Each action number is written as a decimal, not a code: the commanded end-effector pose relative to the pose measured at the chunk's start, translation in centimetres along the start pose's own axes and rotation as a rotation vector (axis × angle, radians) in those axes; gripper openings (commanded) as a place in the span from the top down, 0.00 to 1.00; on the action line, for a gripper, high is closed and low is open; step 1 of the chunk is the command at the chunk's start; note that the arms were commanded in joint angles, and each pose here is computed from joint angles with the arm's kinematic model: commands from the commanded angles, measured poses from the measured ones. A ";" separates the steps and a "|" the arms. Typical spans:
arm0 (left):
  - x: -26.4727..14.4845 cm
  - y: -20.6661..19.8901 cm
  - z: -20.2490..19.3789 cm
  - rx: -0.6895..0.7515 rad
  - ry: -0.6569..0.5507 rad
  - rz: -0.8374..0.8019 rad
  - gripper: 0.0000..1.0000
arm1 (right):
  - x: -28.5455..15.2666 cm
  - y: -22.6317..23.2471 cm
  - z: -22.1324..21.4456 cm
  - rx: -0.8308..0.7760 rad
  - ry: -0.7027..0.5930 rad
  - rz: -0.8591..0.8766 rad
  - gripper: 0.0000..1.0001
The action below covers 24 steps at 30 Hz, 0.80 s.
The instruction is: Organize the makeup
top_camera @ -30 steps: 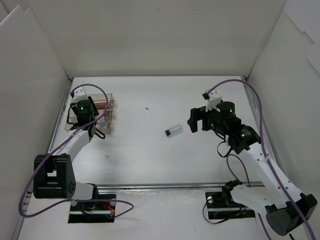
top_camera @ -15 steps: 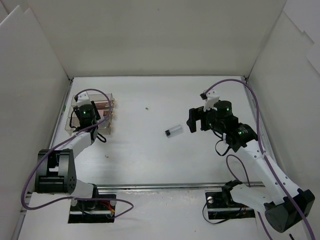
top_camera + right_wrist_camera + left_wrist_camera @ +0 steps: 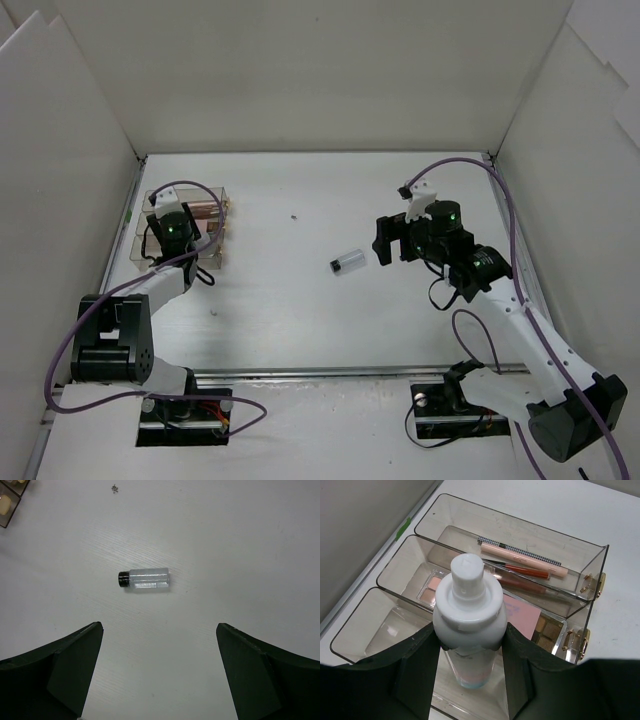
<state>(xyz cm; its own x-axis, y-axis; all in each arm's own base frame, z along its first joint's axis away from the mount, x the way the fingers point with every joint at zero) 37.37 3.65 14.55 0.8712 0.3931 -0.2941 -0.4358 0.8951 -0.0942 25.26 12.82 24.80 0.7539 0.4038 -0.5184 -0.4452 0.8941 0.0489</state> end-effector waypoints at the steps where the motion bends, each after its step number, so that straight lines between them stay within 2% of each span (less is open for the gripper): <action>1: 0.2 -0.5 2.0 -0.020 -0.085 -0.003 0.90 | 0.4 0.1 1.0 -0.016 -0.042 0.008 0.06; 5: 0.2 -0.7 1.8 -0.018 -0.078 0.001 0.83 | 0.4 0.1 0.9 -0.016 -0.039 0.008 0.06; 13: -0.9 0.3 2.5 -0.071 -0.108 0.064 0.81 | 0.7 0.1 0.7 -0.014 -0.032 0.010 0.06; 17: -1.5 0.2 3.7 -0.074 -0.095 0.062 0.77 | 0.6 0.1 0.8 -0.013 -0.033 0.010 0.06; 22: -1.6 0.1 3.3 -0.062 -0.078 0.045 0.68 | 0.7 0.2 0.7 -0.014 -0.028 0.018 0.06; 24: -1.7 0.2 3.2 -0.064 -0.083 0.048 0.62 | 0.6 0.2 0.7 -0.013 -0.028 0.019 0.06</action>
<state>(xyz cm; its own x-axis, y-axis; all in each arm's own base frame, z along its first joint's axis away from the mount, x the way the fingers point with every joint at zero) 35.64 4.12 14.00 0.8238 0.4531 -0.3408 -0.5003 0.8637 -0.0612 25.38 12.95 24.44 0.7447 0.4058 -0.5299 -0.4498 0.8917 0.0508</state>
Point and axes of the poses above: each gripper's point midway between its finger pads, its own x axis out along the fingers, its own y axis along the line the jaws close on, z = x × y, the point moved 5 cm from there along -x, back along the fingers, and after that the axes turned 4 degrees about -x, right-handed, at the moved point
